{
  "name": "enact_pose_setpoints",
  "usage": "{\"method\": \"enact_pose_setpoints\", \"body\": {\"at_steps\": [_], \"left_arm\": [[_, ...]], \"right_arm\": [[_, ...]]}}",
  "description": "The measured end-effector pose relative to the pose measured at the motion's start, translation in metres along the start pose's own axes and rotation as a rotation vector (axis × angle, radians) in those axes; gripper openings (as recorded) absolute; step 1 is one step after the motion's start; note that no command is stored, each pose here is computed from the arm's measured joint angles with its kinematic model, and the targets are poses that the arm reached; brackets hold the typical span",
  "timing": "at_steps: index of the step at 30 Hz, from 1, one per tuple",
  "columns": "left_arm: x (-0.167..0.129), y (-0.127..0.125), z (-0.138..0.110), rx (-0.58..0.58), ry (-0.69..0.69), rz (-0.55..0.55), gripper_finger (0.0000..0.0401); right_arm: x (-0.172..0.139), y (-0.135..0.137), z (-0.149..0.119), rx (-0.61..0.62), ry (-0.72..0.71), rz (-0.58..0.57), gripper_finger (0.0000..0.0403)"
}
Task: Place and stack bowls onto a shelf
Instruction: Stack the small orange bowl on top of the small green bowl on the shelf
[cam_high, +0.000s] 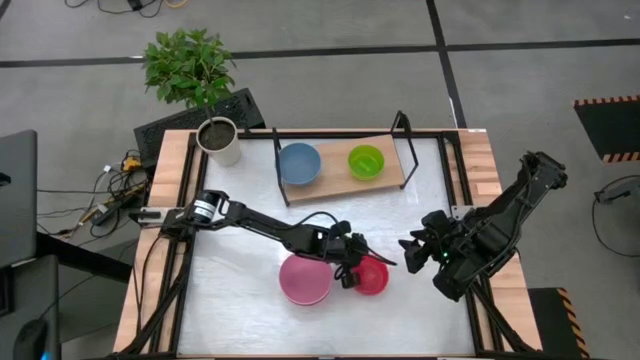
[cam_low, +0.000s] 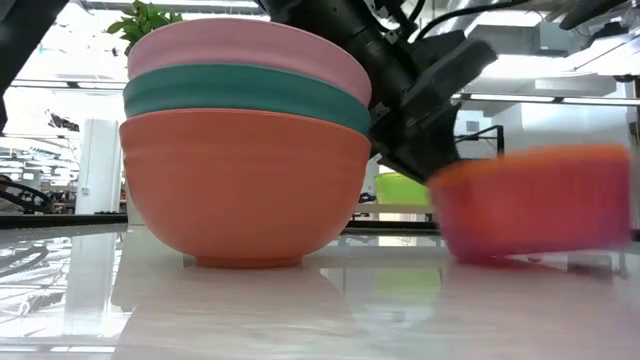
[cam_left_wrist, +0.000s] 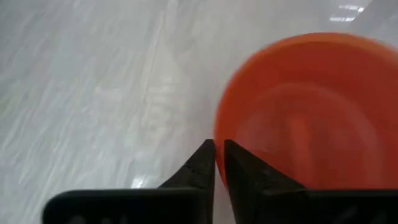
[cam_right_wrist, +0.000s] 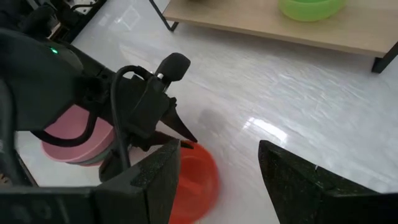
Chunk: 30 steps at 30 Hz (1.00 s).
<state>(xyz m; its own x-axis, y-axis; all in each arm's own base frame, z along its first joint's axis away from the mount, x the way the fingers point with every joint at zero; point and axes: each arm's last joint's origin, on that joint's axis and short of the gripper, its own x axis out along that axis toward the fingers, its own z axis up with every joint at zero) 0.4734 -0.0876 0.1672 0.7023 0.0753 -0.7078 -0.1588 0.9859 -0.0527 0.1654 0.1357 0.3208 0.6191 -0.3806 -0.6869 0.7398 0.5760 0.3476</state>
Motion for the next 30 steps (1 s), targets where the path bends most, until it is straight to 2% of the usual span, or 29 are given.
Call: {"method": "enact_pose_setpoints", "body": {"at_steps": [3, 16, 24, 30], "left_arm": [[0.001, 0.004, -0.001, 0.0, 0.011, 0.024, 0.0003], [-0.002, 0.016, 0.006, -0.038, 0.008, 0.041, 0.0], [-0.03, 0.031, 0.04, -0.001, 0.016, 0.101, 0.0], [-0.041, 0.041, 0.06, -0.028, 0.016, 0.083, 0.0]], "right_arm": [[0.0, 0.0, 0.0, 0.001, 0.0, 0.0, 0.0242], [0.0, 0.0, -0.001, 0.023, 0.017, 0.0, 0.0242], [-0.002, 0.001, -0.002, 0.025, 0.03, 0.007, 0.0242], [-0.005, 0.0, -0.005, 0.011, 0.036, 0.017, 0.0242]]}}
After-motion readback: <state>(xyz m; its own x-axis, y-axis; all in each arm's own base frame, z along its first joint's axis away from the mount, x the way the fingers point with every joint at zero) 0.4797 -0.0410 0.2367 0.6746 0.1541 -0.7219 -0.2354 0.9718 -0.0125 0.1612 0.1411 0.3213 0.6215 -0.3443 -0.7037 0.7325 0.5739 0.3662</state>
